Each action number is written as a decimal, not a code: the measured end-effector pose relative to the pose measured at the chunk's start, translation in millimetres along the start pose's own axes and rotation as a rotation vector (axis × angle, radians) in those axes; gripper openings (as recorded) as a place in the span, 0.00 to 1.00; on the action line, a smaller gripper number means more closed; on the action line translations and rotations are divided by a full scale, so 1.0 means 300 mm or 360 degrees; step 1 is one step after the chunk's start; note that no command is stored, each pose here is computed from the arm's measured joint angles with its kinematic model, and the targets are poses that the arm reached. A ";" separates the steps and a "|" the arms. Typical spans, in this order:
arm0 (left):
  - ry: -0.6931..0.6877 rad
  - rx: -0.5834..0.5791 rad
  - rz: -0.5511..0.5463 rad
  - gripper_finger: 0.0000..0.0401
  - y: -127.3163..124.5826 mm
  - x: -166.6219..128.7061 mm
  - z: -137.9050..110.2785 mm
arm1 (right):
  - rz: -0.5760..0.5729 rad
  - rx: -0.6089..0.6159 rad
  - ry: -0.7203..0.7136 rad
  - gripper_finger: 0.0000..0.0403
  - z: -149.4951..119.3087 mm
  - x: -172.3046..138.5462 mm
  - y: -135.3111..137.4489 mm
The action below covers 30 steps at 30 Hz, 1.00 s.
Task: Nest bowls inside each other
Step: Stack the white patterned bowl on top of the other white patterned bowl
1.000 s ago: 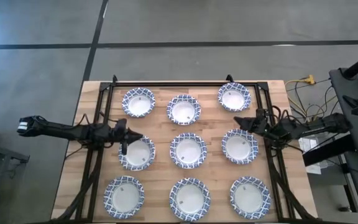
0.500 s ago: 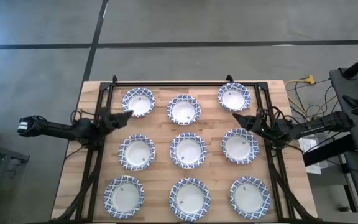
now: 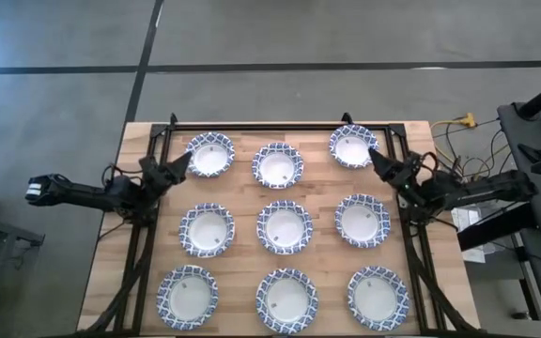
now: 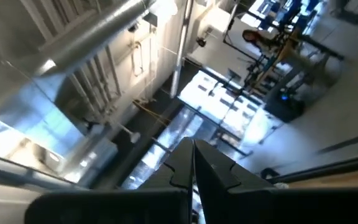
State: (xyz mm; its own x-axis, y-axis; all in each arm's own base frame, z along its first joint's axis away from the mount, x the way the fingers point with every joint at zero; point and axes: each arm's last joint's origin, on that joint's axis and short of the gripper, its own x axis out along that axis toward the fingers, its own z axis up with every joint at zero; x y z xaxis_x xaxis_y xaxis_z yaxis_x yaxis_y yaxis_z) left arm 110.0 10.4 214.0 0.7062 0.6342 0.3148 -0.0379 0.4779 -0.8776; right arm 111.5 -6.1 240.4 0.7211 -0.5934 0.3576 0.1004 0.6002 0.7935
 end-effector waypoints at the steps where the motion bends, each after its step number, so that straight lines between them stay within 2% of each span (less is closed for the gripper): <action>1: -0.0012 -0.0002 0.0003 0.00 -0.004 0.003 0.002 | 0.0000 -0.0054 0.0048 0.02 0.001 0.013 0.014; 5: -0.0030 0.0005 -0.0041 0.00 -0.055 0.028 0.014 | 0.0040 -0.0261 0.0375 0.02 0.008 0.081 0.088; 8: 0.0055 0.0162 -0.0197 0.00 -0.126 0.058 0.023 | 0.0026 -0.0420 0.0661 0.02 0.010 0.143 0.139; 11: 0.0081 0.0288 -0.0308 0.00 -0.206 0.094 0.037 | -0.0083 -0.0637 0.0950 0.02 0.013 0.200 0.165; 13: 0.0110 0.0338 -0.0302 0.00 -0.253 0.120 0.044 | -0.0320 -0.0759 0.1136 0.02 0.027 0.231 0.161; 17: 0.0346 0.0562 -0.0103 0.00 -0.314 0.177 0.023 | -0.1136 -0.0846 0.1415 0.02 0.072 0.283 0.084; 19: 0.0515 0.0703 0.0006 0.00 -0.332 0.199 0.008 | -0.1381 -0.0891 0.1494 0.02 0.094 0.325 0.052; 21: 0.0652 0.0787 0.0106 0.00 -0.352 0.220 -0.003 | -0.1422 -0.0954 0.1624 0.02 0.102 0.382 0.027; 24: 0.0805 0.0899 0.0209 0.00 -0.359 0.245 -0.031 | -0.1352 -0.0995 0.1829 0.03 0.095 0.481 -0.019; 26: 0.0856 0.0926 0.0213 0.00 -0.367 0.259 -0.045 | -0.1302 -0.1028 0.1958 0.05 0.083 0.546 -0.050; 30: 0.0914 0.0911 0.0176 0.00 -0.377 0.278 -0.065 | -0.1367 -0.1096 0.2256 0.17 0.048 0.632 -0.119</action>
State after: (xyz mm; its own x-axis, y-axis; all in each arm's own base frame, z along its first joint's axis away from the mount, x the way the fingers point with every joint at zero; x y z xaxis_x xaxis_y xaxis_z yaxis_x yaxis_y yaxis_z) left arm 186.9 -2.8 332.5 0.9234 0.3599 -0.1335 -0.3740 0.7655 -0.5236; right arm 234.9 -147.7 287.0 0.2595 -0.1847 -0.9479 0.6969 0.7153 0.0513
